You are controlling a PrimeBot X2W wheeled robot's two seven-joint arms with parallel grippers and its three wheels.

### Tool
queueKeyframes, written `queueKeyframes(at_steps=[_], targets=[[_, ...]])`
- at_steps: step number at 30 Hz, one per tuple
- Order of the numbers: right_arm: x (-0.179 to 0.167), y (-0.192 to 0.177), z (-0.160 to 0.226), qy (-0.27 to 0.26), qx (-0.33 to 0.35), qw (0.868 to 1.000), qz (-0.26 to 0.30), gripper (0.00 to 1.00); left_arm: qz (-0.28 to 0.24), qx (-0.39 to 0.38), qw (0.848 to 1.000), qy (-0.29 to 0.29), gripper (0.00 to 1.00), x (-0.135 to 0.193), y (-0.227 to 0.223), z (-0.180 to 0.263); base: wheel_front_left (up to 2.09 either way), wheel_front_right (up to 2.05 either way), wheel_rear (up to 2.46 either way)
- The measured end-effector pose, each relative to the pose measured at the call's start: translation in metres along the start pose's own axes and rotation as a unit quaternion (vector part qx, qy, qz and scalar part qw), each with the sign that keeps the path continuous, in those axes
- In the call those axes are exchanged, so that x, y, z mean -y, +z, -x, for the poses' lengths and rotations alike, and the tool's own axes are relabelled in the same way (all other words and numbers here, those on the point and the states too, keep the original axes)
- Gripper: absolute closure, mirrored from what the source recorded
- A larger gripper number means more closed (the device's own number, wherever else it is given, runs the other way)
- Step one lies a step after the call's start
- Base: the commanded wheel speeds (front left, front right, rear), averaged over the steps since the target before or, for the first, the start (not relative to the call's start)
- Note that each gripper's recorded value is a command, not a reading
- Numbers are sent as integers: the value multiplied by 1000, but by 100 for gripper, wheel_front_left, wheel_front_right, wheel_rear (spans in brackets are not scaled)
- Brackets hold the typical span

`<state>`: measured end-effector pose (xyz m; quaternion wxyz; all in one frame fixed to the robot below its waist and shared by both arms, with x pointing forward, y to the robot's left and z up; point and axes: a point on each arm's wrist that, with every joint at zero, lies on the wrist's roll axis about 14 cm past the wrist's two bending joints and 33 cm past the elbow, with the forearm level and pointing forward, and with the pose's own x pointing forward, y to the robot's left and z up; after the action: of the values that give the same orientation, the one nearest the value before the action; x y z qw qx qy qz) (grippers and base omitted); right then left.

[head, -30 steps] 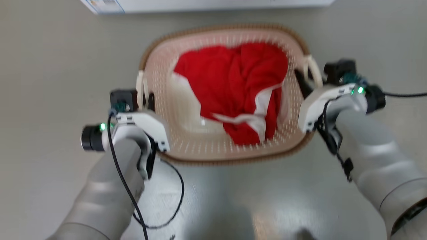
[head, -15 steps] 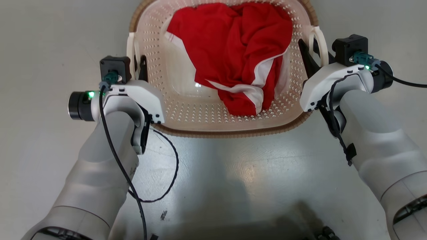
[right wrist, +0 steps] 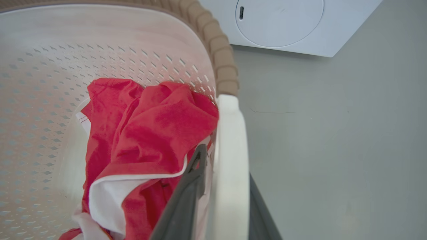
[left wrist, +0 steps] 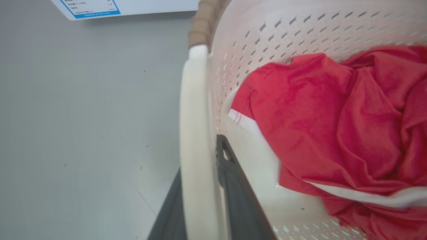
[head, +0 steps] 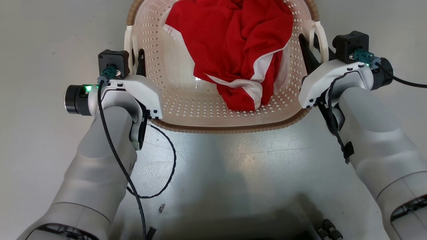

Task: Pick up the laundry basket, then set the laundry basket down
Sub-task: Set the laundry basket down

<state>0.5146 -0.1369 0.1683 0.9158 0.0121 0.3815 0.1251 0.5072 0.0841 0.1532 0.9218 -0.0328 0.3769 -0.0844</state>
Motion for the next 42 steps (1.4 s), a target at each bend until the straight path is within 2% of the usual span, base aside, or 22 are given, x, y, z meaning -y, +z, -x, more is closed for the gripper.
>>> queueKeyframes(at_steps=[17, 36, 37, 38, 39, 40, 42], targets=[[5, -23, -6, -10, -22, 1000, -5, 100, 2, -27, 1000, 4, 100, -3, -22, -11, 0, 0, 0], [11, -32, -11, -17, -29, 999, -4, 100, 9, -16, 1000, 8, 100, -3, -18, -21, 0, 0, 0], [12, -30, -12, -19, -26, 999, -5, 100, 12, -16, 1000, 10, 97, -4, -17, -21, 0, 0, 0], [12, -28, -13, -18, -22, 1000, -3, 63, 11, -15, 1000, 10, 56, -4, -17, -21, 0, 0, 0], [12, -25, -14, -16, -18, 1000, 4, 9, 8, -17, 1000, 10, 0, -4, -18, -21, 0, 0, 0], [11, -23, -14, -12, -16, 1000, 9, 0, 8, -22, 1000, 12, 0, -5, -21, -20, 0, 0, 0], [8, -19, -15, -8, -10, 1000, 15, 0, 6, -25, 1000, 14, 0, -7, -22, -19, 0, 0, 0]])
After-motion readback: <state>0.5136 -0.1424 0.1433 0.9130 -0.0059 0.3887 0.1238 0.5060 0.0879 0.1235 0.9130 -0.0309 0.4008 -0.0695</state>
